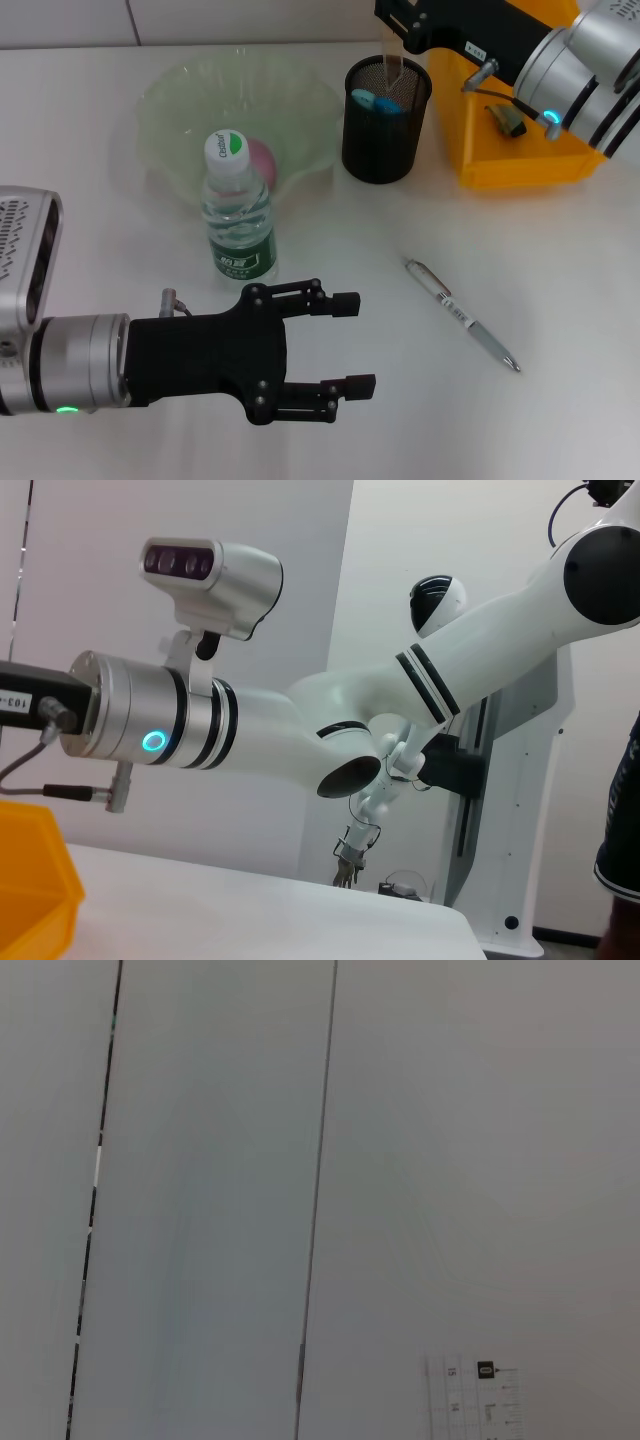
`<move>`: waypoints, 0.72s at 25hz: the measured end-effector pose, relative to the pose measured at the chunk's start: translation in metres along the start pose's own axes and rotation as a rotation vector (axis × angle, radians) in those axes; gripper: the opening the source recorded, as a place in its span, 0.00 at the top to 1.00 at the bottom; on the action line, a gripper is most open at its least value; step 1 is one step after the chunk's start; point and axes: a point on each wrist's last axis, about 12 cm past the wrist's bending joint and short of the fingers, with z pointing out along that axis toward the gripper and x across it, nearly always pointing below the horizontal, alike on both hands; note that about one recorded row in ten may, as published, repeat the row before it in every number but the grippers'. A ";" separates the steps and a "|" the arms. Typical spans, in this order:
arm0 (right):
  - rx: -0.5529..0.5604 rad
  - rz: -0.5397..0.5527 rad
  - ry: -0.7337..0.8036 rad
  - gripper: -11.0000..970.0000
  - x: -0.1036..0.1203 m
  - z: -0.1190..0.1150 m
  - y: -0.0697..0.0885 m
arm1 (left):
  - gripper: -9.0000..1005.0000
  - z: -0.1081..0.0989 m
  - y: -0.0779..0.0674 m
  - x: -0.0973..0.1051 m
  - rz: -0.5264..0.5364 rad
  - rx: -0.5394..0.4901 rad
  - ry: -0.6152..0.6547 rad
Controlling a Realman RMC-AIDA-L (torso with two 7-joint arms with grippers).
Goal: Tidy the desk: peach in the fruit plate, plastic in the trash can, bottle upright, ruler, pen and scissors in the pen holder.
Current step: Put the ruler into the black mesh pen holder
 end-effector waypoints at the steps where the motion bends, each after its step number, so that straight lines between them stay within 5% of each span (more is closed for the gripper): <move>1: 0.001 0.003 0.003 0.58 0.001 0.000 0.000 | 0.23 0.000 0.000 0.000 0.000 0.000 0.000; 18: 0.024 0.058 0.030 0.57 0.013 -0.013 0.002 | 0.23 -0.001 -0.001 -0.002 0.004 0.014 -0.013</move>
